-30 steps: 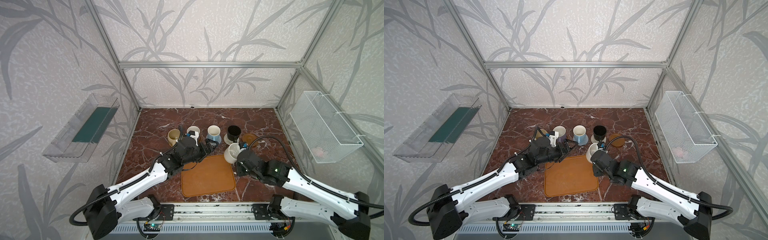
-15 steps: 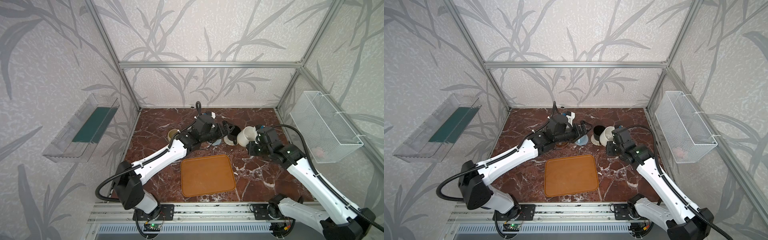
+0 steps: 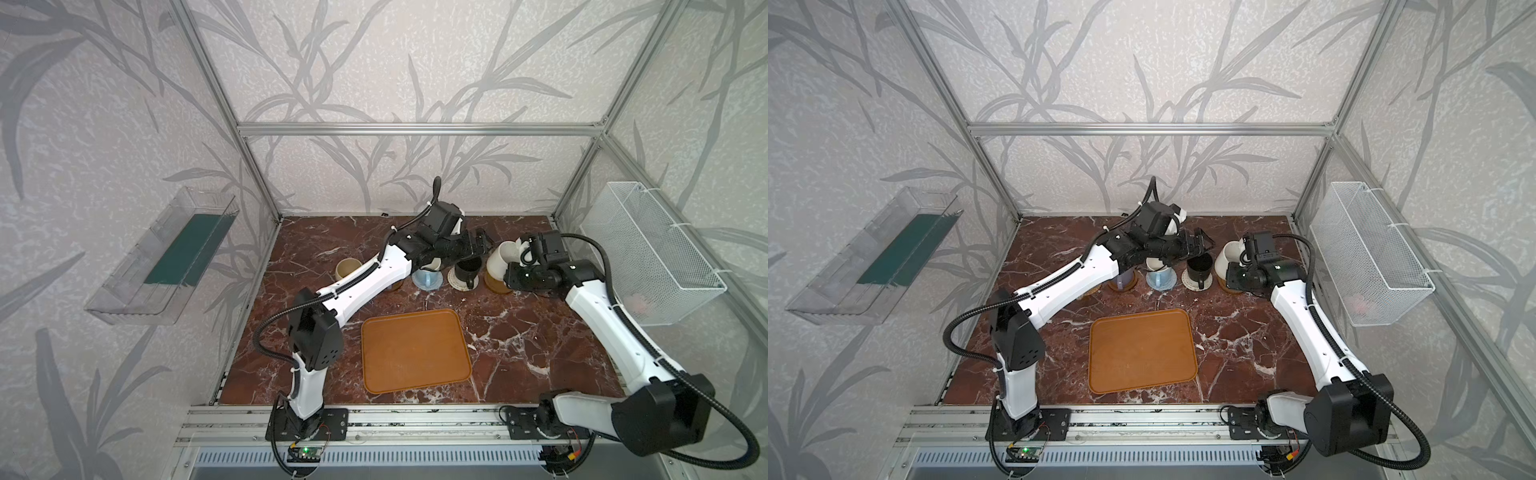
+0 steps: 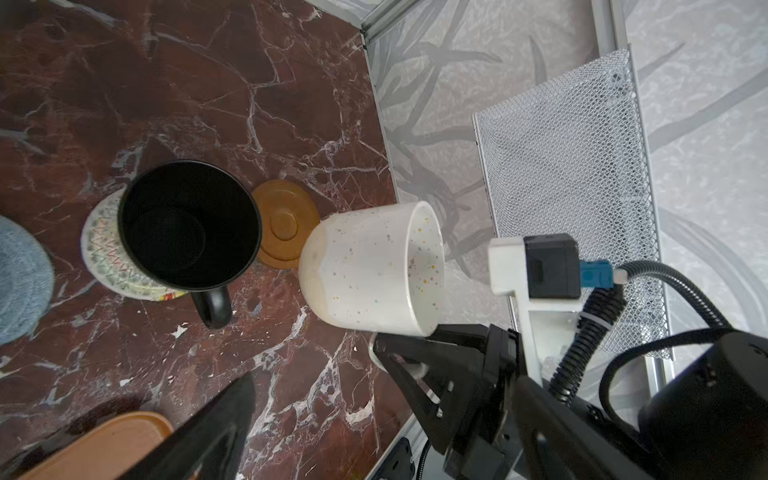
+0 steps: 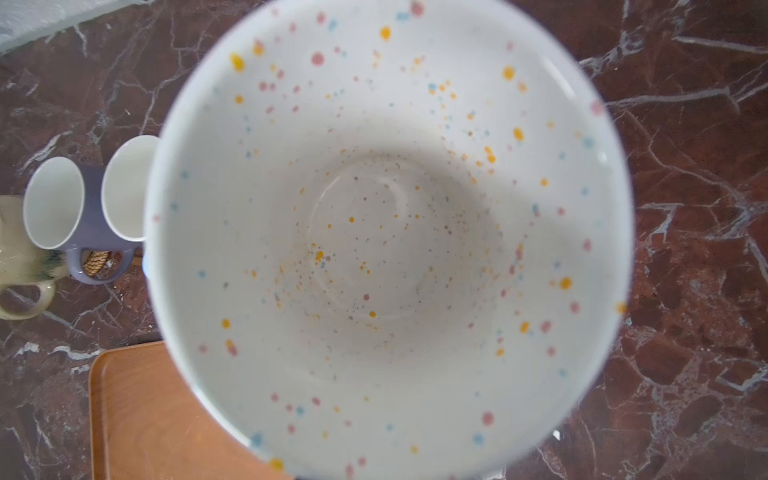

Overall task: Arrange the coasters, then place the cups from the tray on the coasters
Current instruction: 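Carry the white speckled mug with the right gripper toward the wooden coaster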

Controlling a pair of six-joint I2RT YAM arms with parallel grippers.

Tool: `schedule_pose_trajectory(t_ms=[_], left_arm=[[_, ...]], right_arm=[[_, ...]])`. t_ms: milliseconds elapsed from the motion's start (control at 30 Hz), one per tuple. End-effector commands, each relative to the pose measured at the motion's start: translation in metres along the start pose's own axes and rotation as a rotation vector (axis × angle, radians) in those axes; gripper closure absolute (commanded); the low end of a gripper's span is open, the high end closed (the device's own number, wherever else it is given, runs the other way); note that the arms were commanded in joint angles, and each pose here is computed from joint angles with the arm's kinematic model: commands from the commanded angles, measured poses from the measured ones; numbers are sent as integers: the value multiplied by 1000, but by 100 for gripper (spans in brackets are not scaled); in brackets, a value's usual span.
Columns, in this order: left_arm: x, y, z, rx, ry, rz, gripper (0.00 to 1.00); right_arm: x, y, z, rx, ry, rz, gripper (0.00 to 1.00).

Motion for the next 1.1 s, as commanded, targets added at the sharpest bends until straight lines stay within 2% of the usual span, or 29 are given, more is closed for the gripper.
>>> schedule_pose_trajectory(t_ms=[0,500,700,900,1067], left_arm=[[3,-1,8,73,33,23,2],[16,10,50,90,103,7,3],[22,10,56,121,91,-13,2],[29,15,55,128,89,-42,2],[29,15,53,129,91,-46,2]], right_arm=[[4,30,-4,-114,29,-43,100],[-17,55,56,-33,-94,-75,100],[-23,63,75,25,-109,-94,100],[-31,62,99,134,-94,-80,100],[-34,55,103,150,-113,-87,100]])
Point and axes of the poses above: each gripper's point midway between its finger pads, its own z axis out along the fingers, its own x axis along the line the jaws close on, y = z × x, the point moved 10 cm from there along -z, back along the fingers, and after that the axes turned 1 degree about z, right-handed, at the moved point
